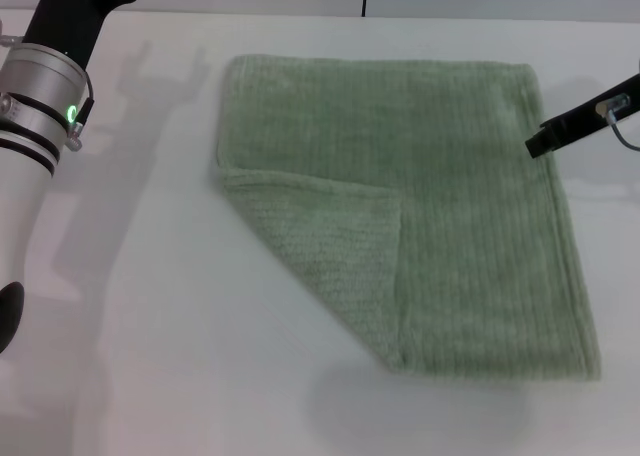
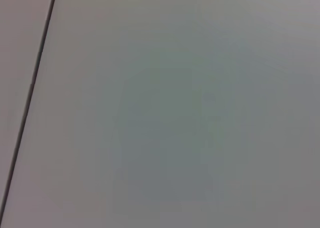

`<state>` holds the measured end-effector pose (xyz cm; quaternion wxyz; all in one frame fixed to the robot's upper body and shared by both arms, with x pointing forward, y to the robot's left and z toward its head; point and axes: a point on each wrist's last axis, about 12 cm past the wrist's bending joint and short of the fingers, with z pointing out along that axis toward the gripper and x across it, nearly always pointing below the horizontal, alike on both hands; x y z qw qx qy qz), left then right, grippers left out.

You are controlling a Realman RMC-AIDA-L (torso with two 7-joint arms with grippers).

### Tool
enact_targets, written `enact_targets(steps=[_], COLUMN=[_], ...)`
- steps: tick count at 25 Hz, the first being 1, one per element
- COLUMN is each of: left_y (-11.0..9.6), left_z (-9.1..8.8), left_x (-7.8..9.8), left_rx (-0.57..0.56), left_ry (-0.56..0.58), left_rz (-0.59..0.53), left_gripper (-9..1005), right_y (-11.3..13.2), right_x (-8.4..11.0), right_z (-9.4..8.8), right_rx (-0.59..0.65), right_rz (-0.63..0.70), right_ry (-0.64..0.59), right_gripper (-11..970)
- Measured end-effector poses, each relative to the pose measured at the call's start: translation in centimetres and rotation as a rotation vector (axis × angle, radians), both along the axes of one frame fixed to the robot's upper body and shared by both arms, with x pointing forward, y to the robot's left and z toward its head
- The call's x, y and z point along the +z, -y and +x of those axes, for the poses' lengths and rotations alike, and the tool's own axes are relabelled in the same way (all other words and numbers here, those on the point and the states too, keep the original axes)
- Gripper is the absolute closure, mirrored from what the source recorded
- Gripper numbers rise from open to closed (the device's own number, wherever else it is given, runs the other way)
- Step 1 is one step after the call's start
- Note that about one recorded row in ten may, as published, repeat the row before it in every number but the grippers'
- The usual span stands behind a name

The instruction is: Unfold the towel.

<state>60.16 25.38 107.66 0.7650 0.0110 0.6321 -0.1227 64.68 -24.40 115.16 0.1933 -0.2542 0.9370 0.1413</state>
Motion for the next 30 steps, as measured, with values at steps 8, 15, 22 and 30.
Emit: enact_targets(steps=[8, 15, 22, 30], left_y=[0.0, 0.1, 0.1, 0.2], left_z=[0.0, -0.1, -0.1, -0.2], left_x=[0.1, 0.2, 0.1, 0.0], left_rx=[-0.005, -0.007, -0.009, -0.012], left_ry=[0.005, 0.013, 0.010, 0.007], left_rz=[-0.009, -0.012, -0.014, -0.015], left_gripper=[213, 215, 217, 219], right_y=[0.4, 0.4, 0.4, 0.4], right_x=[-0.6, -1.3, -1.6, -2.4], right_z=[-0.2, -0.2, 0.1, 0.3], right_rx=[0.022, 0.029, 0.033, 0.041], right_rz=[-0.035, -0.069, -0.079, -0.089], right_ry=[-0.007, -0.039, -0.037, -0.030], right_gripper=[957, 961, 960, 960])
